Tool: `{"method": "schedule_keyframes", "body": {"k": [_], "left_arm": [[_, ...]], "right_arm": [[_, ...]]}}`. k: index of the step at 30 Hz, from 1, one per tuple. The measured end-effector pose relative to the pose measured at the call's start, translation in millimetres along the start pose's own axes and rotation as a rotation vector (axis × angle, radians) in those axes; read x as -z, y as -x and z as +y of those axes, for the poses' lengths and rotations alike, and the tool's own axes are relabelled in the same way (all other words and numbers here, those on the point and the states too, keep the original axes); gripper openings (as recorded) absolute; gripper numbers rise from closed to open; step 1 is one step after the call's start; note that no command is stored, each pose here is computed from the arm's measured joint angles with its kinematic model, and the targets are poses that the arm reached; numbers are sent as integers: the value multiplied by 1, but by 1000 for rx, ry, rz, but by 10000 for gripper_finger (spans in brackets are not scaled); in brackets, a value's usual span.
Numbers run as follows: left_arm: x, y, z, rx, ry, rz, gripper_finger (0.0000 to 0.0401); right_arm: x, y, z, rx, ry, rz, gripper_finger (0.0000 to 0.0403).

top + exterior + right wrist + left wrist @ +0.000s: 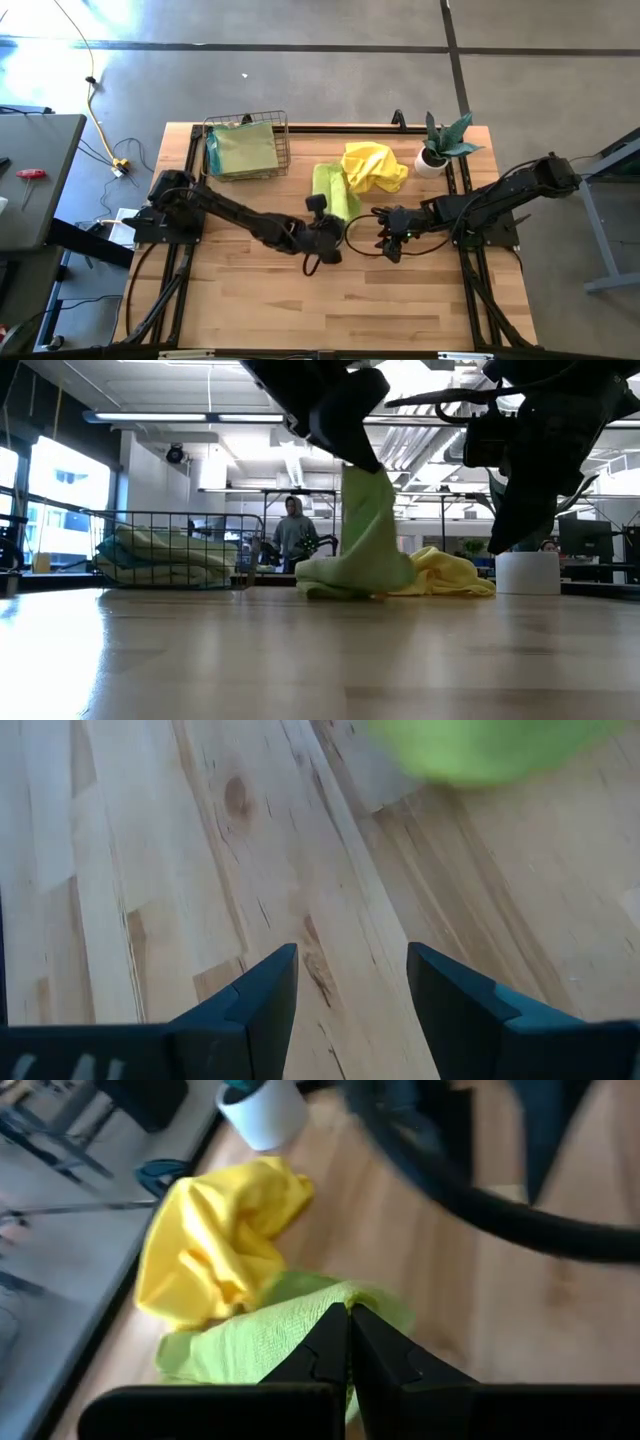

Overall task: Fold microfiber towels
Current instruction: Fold the light green towel

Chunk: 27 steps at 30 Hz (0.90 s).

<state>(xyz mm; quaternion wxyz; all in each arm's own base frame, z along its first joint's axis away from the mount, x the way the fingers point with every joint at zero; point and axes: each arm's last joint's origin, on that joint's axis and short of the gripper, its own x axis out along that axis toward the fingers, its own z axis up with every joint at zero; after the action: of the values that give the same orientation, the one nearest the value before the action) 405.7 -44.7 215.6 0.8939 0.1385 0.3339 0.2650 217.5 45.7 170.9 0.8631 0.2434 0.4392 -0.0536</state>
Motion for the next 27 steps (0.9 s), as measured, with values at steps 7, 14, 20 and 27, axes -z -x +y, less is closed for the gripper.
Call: {"method": "schedule_keyframes", "body": {"k": [7,14,20,27], "left_arm": [[3,20,-24,67,1,-14,0],[3,22,-25,52,36,-14,0],[3,18,-22,51,58,-5,0],[4,17,-22,114,104,15,0]], "right_arm": [[0,0,0,5,5,-3,181],[-4,0,1,24,15,-61,181],[-6,0,2,23,-75,-98,181],[-10,1,3,34,-49,-151,181]]}}
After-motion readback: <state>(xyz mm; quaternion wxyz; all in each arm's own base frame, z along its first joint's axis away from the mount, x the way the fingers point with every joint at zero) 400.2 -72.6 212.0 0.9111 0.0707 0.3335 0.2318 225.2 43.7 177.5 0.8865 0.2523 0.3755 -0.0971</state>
